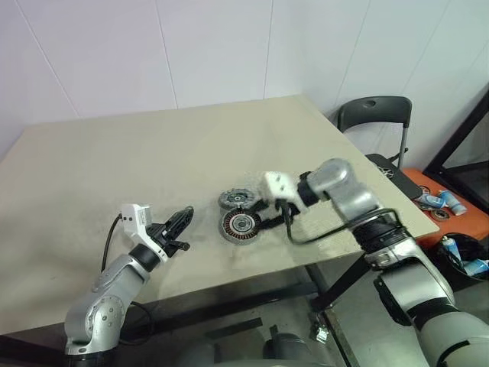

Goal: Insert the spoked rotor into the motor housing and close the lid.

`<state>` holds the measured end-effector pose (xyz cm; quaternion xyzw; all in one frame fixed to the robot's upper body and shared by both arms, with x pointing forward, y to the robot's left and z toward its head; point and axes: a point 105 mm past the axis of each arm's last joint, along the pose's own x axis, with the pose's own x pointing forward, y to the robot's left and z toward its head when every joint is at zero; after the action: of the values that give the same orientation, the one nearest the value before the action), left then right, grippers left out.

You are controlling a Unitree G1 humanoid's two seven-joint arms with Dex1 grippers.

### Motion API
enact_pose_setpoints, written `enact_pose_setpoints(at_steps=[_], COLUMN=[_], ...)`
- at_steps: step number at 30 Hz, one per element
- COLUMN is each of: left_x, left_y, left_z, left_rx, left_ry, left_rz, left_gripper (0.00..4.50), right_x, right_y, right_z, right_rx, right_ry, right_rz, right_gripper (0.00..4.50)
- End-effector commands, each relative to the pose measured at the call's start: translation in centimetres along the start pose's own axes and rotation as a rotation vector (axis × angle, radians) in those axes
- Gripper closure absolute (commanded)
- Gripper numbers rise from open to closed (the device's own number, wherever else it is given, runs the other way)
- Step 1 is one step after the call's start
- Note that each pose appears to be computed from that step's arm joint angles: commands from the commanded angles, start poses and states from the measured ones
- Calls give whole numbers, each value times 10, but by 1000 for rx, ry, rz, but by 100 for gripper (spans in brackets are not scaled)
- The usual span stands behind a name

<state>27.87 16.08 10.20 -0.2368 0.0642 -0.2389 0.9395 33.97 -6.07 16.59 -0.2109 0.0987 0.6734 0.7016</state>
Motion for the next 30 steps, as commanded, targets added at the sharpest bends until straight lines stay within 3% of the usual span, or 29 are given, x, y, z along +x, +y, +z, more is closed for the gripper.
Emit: enact_pose_setpoints(at_steps=[1, 5, 10, 17, 19, 22, 26, 30], left_x=[2, 7, -5, -23, -23, -19, -17, -12], left_y=[-13, -15, -9, 68, 78, 78, 63, 75], left_z=[17, 26, 31, 107, 114, 93, 71, 57], left_rx=[24, 35, 154, 294, 336, 410, 311, 325], left_ry=[-40, -27, 121, 102, 97, 160, 158, 143], left_rz=[-68, -120, -240, -78, -45, -59, -135, -76], left_gripper=[401, 401, 401, 401, 401, 401, 401, 308], right_x=[-25, -42, -26, -5, -1, -1, -15, -22], right_y=[-27, -33, 2, 14, 16, 13, 1, -6], right_z=[8, -28, -40, -44, -48, -45, -51, -54], right_rx=[98, 315, 382, 376, 318, 384, 382, 388], right_ry=[-103, -139, -150, -142, -101, -164, -157, -156], right_rz=[-292, -590, -639, -692, -706, -755, -870, -922], right_gripper=[250, 250, 250, 250, 250, 250, 250, 247])
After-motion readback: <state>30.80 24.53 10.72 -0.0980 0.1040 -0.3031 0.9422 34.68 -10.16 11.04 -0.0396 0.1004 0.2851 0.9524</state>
